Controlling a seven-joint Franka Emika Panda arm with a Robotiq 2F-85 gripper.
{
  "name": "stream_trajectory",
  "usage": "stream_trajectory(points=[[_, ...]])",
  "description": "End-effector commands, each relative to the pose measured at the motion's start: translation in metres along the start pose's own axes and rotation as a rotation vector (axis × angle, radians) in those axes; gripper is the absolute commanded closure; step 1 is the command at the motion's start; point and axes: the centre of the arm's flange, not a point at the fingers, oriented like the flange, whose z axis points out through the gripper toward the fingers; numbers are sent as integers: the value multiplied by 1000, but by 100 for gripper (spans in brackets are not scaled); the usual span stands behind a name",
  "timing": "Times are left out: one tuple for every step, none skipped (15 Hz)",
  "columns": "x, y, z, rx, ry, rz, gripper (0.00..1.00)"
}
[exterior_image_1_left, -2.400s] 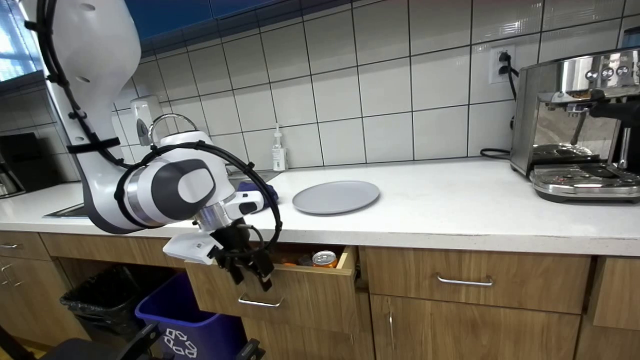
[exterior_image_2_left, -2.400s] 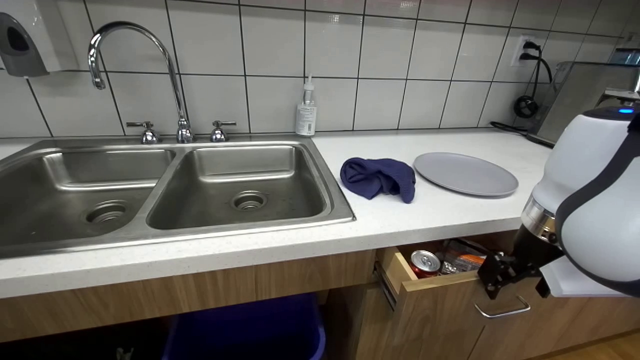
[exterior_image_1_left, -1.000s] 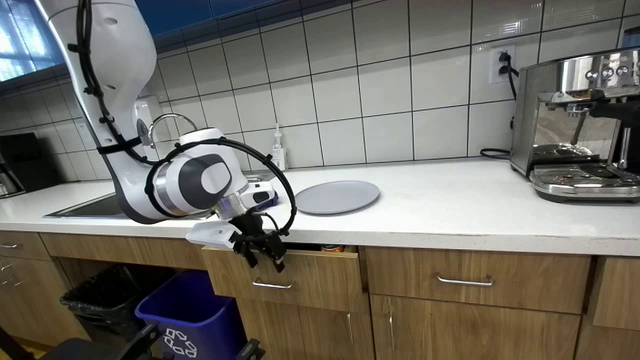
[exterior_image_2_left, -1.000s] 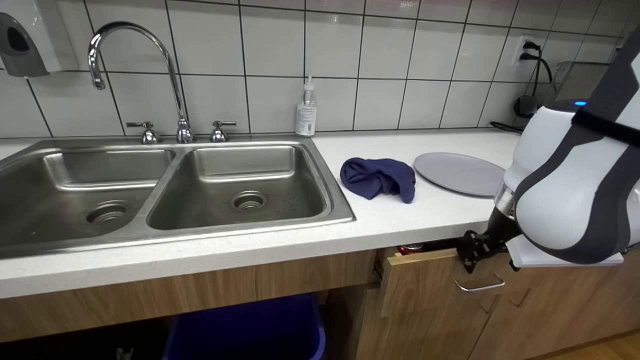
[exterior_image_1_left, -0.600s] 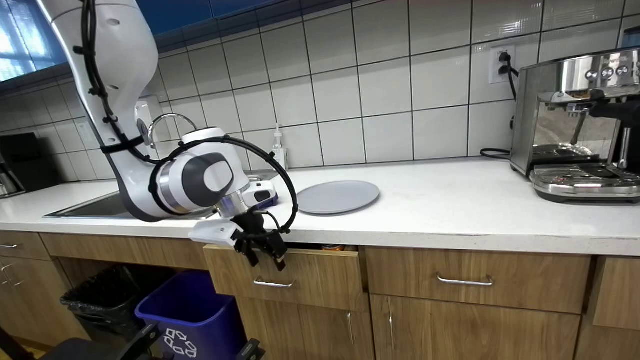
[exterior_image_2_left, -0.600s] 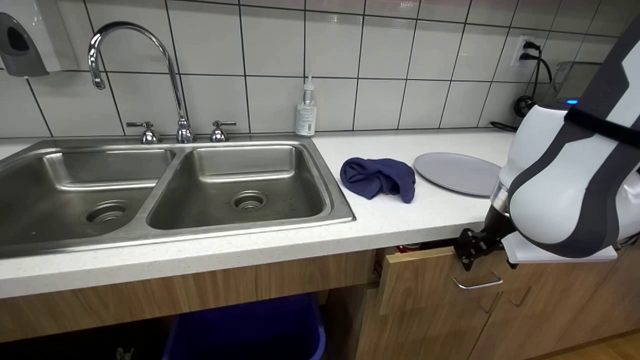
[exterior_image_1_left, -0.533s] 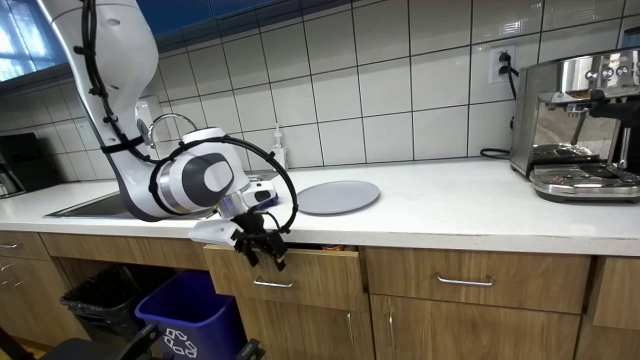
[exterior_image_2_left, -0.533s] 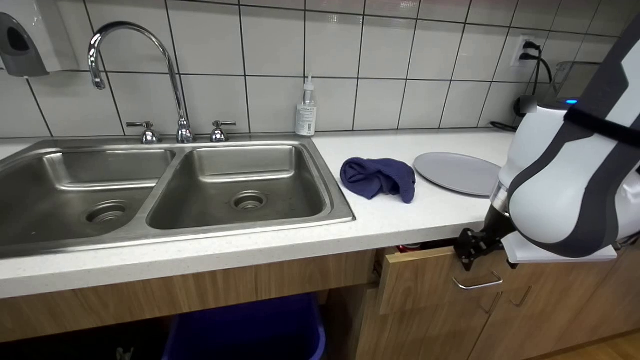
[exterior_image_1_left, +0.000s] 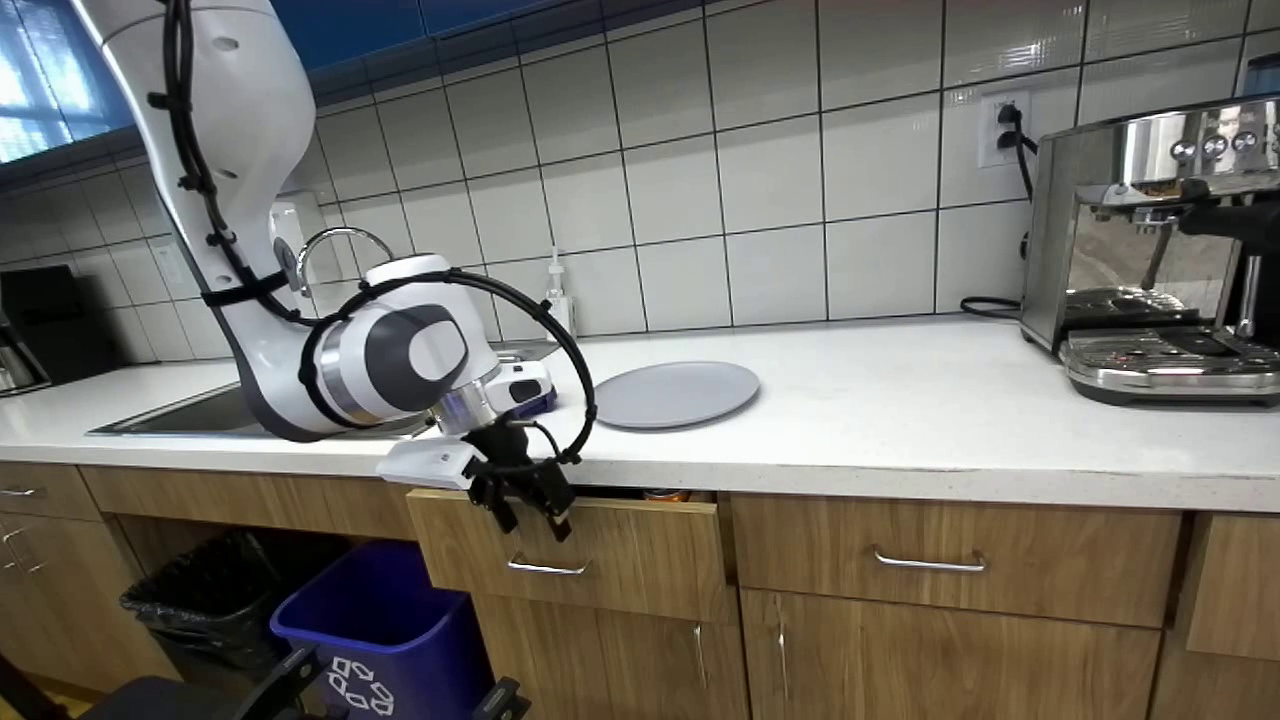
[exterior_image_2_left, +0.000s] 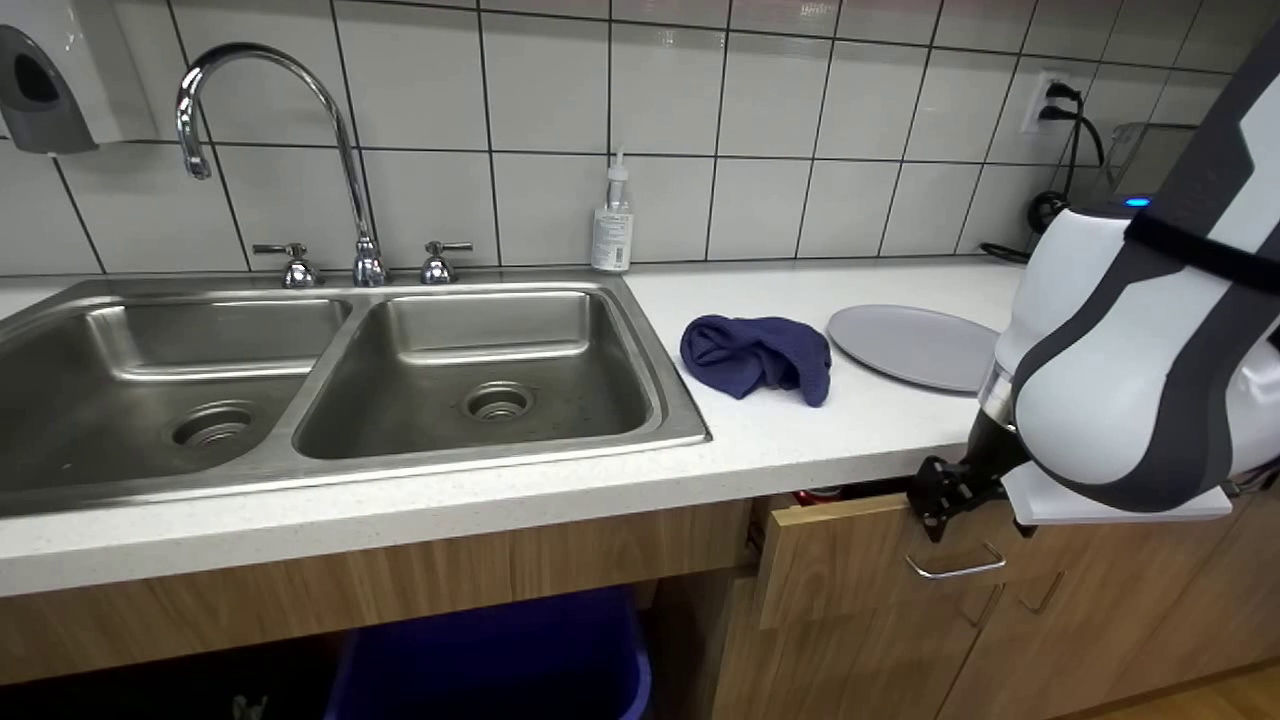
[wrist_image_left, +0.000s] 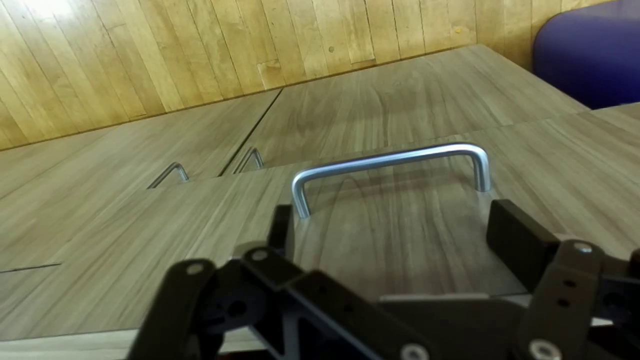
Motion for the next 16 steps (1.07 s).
stream_trajectory(points=[[30, -7, -11, -6, 78, 15, 0], [30, -7, -12, -5, 78, 13, 0], [28, -6, -13, -4, 78, 9, 0], [27, -6, -14, -3, 82, 9, 0], [26, -5, -15, -2, 83, 9, 0], [26, -5, -16, -2, 84, 11, 0], [26, -4, -17, -1, 86, 13, 0], [25, -3, -18, 0, 89, 14, 0], [25, -3, -19, 1, 91, 14, 0], [24, -2, -20, 1, 92, 12, 0], [24, -3, -20, 2, 88, 7, 0], [22, -3, -20, -2, 71, -13, 0], [19, -3, -21, -2, 48, -40, 0], [18, -4, -22, 9, 33, -55, 0], [17, -4, -24, 22, 31, -66, 0], [15, -4, -28, 33, 28, -79, 0]])
